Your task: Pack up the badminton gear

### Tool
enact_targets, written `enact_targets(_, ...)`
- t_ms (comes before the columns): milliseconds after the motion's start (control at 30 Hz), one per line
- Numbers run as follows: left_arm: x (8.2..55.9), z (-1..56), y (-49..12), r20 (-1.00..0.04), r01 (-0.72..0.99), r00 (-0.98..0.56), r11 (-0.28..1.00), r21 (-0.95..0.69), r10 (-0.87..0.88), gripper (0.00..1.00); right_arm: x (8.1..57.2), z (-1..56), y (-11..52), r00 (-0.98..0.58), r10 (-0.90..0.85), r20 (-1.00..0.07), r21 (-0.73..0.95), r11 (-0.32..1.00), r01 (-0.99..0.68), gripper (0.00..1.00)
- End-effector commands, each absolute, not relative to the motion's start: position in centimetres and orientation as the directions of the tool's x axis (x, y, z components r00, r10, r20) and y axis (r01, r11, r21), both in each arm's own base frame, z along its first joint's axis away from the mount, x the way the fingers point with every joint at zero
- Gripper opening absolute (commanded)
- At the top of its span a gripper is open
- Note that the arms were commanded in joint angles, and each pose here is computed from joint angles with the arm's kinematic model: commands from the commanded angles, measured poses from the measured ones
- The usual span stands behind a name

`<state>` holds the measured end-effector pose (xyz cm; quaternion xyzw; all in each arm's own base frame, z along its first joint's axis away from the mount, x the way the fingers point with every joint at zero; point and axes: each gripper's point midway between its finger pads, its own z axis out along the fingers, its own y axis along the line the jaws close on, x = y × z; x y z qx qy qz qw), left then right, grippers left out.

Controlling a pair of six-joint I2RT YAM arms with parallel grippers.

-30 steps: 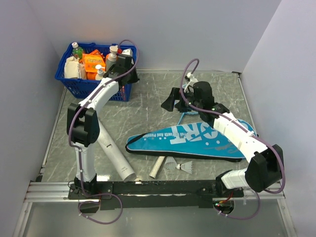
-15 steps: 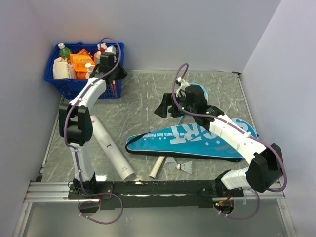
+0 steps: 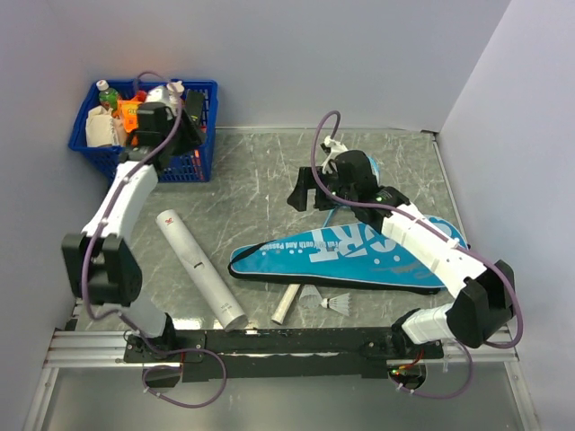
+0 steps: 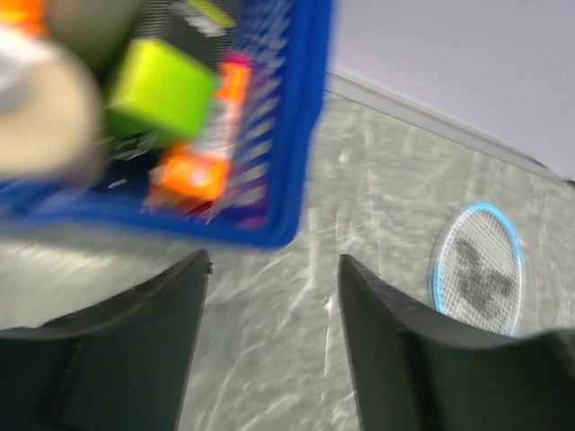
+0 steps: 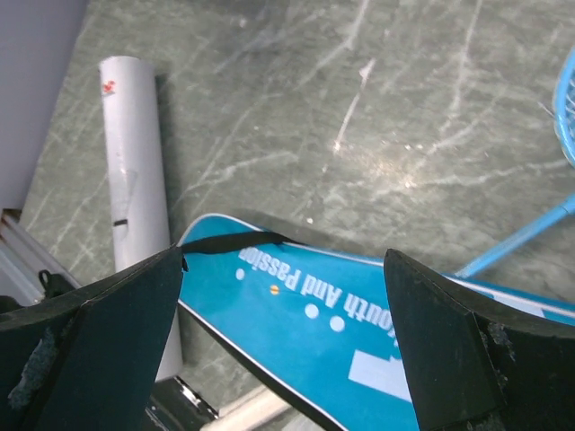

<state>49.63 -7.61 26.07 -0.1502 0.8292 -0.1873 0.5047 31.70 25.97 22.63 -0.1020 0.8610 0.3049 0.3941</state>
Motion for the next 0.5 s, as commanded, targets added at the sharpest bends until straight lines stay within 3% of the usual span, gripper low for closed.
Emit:
enact_targets(0, 43.9, 26.2, -4.7, -0.76, -0.238, -0.472, 0.895, -0.377, -0.446, 0.71, 30.8, 24.7, 24.7, -0.627, 0.053, -0.777, 0.397, 0.814, -0.424, 1.0)
enact_targets(100, 40.9, 25.7, -4.4, -0.754, -0.319, -0.469, 0.884, -0.341, -0.46, 0.8, 29.8, 24.3, 24.0, -0.632, 0.033, -0.774, 0.375, 0.829, -0.416, 1.0)
enact_targets(233, 36.4, 22.3, -3.7, -0.687, -0.414, -0.521, 0.854, -0.315, -0.506, 0.84, 29.0, 23.6, 23.5, -0.64, 0.017, -0.768, 0.355, 0.843, -0.404, 1.0)
enact_targets(400, 32.9, 19.2, -1.7, -0.653, -0.568, -0.471, 0.77, -0.29, -0.593, 0.97, 27.8, 23.0, 23.9, -0.656, -0.018, -0.754, 0.345, 0.839, -0.42, 1.0)
enact_targets(467, 32.0, 18.3, -1.5, -0.648, -0.589, -0.447, 0.748, -0.305, -0.617, 0.96, 27.4, 22.8, 24.2, -0.66, -0.03, -0.75, 0.345, 0.834, -0.431, 1.0)
